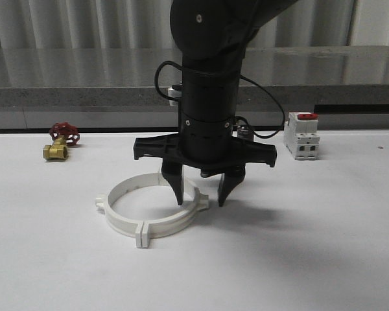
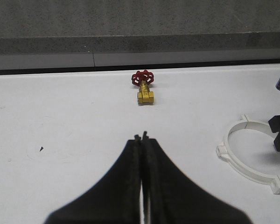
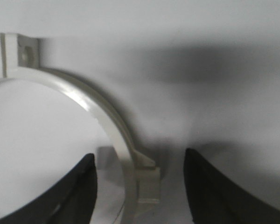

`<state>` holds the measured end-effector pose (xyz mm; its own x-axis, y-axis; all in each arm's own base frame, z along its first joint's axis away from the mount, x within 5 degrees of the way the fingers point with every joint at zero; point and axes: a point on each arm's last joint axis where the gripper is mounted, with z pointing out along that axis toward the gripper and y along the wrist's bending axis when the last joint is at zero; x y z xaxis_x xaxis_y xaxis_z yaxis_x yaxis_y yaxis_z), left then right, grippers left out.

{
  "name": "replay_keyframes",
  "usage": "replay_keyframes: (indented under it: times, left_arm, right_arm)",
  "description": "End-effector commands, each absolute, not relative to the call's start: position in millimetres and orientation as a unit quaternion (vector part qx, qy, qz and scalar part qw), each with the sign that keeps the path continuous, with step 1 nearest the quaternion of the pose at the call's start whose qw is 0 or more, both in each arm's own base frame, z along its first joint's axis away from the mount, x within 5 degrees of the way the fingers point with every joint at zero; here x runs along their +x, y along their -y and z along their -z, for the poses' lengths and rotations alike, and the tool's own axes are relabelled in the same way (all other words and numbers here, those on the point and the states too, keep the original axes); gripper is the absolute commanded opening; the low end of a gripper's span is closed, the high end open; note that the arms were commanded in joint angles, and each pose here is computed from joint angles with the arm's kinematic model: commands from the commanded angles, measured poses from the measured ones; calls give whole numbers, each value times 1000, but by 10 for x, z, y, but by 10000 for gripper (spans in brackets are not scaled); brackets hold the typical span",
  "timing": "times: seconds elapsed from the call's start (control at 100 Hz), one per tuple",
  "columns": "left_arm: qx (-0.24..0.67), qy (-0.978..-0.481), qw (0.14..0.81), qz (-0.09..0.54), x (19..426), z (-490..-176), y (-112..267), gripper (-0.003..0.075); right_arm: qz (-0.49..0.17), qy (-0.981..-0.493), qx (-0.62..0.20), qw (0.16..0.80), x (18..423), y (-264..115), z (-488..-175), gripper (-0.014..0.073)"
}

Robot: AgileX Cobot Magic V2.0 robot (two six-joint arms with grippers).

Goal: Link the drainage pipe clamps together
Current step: 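Press the clamp ends together and open the right gripper, then raise the right gripper away from the joined ring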

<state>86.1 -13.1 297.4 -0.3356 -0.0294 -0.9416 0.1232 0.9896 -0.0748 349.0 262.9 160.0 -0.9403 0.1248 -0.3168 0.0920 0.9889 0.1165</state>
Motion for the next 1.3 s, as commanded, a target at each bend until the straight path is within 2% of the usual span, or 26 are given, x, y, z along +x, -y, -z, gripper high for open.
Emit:
replay_keyframes:
  times: [0.0, 0.34, 0.54, 0.73, 1.06, 1.29]
  left_arm:
    - [34, -785, 614, 75, 873, -3130, 146, -20]
    - [34, -785, 614, 75, 873, -3130, 146, -20]
    - [34, -785, 614, 75, 873, -3130, 146, -20]
    - [34, -785, 614, 75, 873, -3130, 146, -20]
    - [34, -785, 614, 75, 873, -3130, 146, -20]
    - [34, -785, 614, 75, 873, -3130, 146, -20]
  right_arm:
    - [-79, -971, 44, 220, 3522, -2622, -2037, 438]
    - [-47, -948, -24, 312, 3467, -2369, -2707, 438]
    - [-19, -941, -38, 337, 3437, -1974, -3118, 436]
    - [5, -935, -26, 355, 3372, -1520, -3383, 436]
    - [24, -925, 42, 377, 2766, -637, -3410, 436]
    - [35, -918, 62, 390, 2179, -327, -3339, 436]
